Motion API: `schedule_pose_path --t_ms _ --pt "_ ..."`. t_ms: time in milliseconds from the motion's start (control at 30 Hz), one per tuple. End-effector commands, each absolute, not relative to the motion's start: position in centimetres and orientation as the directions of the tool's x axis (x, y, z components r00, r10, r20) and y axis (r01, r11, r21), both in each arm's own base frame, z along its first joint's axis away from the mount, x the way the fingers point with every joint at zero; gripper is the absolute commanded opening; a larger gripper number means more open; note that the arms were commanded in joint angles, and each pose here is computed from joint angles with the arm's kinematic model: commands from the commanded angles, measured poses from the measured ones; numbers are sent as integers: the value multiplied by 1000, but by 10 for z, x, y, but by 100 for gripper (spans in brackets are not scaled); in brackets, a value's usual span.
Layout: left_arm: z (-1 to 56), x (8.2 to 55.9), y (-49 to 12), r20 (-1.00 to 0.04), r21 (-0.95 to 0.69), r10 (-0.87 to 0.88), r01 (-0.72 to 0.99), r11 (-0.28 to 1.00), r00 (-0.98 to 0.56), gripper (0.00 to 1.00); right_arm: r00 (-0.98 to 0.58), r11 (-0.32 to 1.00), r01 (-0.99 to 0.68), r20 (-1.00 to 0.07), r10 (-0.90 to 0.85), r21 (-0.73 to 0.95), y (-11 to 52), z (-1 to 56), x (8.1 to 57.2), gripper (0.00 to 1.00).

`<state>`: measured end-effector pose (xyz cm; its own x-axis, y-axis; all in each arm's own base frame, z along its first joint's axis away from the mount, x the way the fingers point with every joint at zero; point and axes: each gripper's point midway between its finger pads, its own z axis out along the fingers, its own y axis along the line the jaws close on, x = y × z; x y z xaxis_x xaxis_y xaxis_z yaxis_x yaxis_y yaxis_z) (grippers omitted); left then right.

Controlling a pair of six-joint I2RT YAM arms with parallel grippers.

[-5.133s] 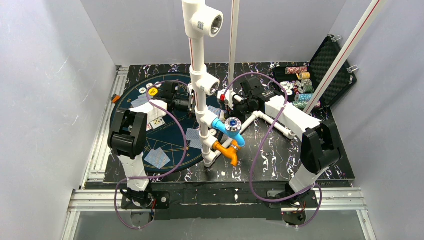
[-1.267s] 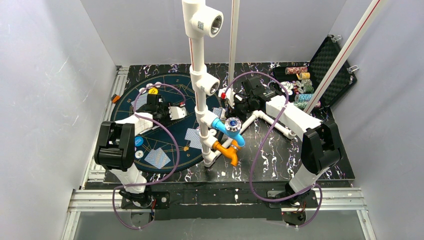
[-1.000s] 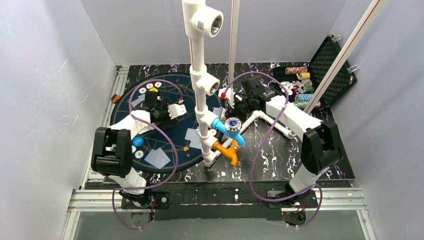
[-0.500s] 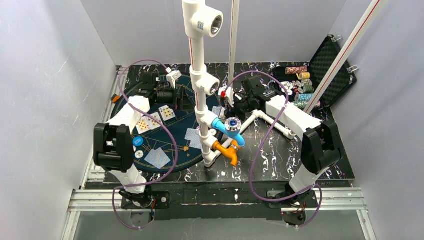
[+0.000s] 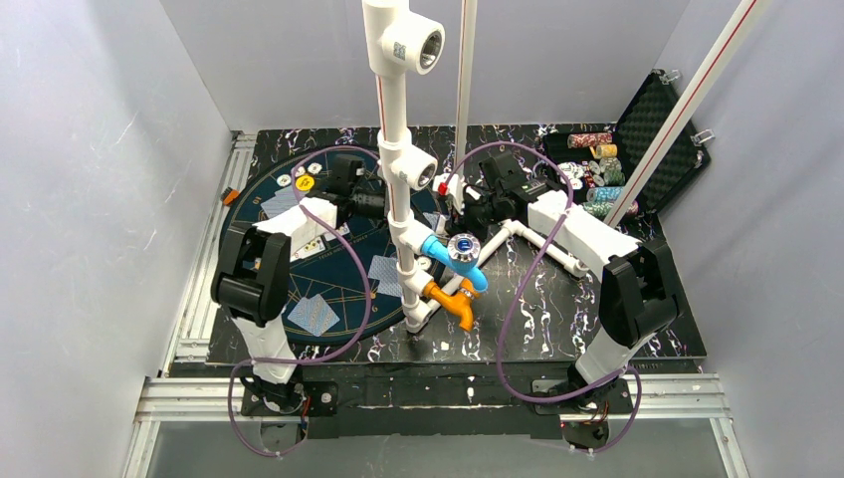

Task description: Distribute texas hold em gaming equipment

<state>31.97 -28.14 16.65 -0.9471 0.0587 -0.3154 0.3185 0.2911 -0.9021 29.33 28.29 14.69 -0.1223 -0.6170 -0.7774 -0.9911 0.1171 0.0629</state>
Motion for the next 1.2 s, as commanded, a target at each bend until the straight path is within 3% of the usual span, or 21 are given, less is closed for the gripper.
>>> schedule_pose_path --t_ms 0,367,733,900,933,1033,1100,1167 --pt "168 319 -289 -259 -927 74 269 261 -963 74 -72 89 -996 -817 -572 26 293 167 293 1" --pt "161 318 -282 -211 -942 66 221 253 -975 27 -63 92 -996 -807 -587 12 287 166 291 1" --pt "177 322 -271 -242 -940 42 244 237 -969 0 -66 97 -995 -799 -598 10 285 161 291 1" --pt "184 323 -267 -261 -937 29 260 232 -965 0 -64 100 -995 -793 -606 4 283 158 291 1" --pt "186 323 -266 -263 -938 31 263 227 -964 9 -64 101 -995 -792 -607 3 283 157 292 1" --pt "188 324 -264 -258 -938 16 254 235 -966 50 -65 102 -995 -790 -610 3 283 156 292 1" --pt "187 327 -261 -253 -936 -6 244 253 -967 61 -65 101 -995 -791 -609 3 283 156 292 1" --pt "186 330 -260 -248 -936 -20 234 263 -968 65 -63 99 -995 -793 -606 3 283 157 292 1"
